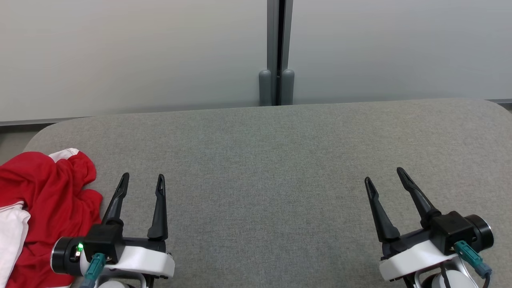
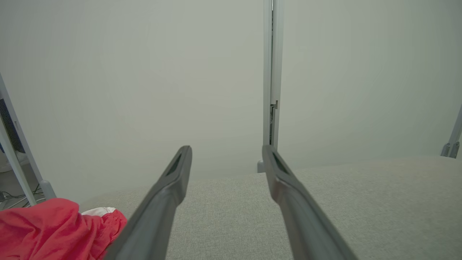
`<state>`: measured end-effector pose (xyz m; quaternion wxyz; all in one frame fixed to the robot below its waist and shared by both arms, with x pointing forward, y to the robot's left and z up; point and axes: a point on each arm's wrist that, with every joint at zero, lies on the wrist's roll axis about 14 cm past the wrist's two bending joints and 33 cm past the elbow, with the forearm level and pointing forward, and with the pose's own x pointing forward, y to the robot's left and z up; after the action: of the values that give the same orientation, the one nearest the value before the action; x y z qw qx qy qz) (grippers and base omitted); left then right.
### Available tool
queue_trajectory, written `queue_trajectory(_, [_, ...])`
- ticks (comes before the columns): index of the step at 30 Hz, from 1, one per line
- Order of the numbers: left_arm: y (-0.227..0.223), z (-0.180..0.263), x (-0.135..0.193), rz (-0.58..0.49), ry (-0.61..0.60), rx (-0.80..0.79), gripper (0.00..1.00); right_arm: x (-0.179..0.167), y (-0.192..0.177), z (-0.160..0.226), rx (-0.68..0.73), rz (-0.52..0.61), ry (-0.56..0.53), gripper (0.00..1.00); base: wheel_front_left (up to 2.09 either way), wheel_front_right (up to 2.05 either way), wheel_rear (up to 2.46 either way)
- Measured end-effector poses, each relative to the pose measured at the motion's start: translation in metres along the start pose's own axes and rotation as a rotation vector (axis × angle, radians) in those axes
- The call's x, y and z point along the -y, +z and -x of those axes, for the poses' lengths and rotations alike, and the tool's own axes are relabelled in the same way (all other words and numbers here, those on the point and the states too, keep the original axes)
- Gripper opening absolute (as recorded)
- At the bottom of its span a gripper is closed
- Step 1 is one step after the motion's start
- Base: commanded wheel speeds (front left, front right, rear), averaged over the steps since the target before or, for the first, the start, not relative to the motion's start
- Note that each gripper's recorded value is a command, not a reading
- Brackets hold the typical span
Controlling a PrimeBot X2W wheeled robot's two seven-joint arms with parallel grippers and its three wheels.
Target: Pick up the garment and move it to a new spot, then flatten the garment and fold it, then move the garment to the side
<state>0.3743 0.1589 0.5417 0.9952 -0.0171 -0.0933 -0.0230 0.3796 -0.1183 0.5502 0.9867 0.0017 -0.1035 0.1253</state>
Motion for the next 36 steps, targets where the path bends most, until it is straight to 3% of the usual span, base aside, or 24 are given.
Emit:
queue_trajectory(23, [-0.003,0.002,-0.004,0.031,0.017,-0.009,1.0,0.003,-0.008,0.0,-0.02,-0.061,-0.018,1.0,0.0,0.0,0.0])
queue_trajectory(36, [-0.008,0.022,-0.042,0.05,0.135,-0.031,1.0,-0.037,-0.018,-0.015,-0.041,-0.144,0.094,1.0,0.0,0.0,0.0])
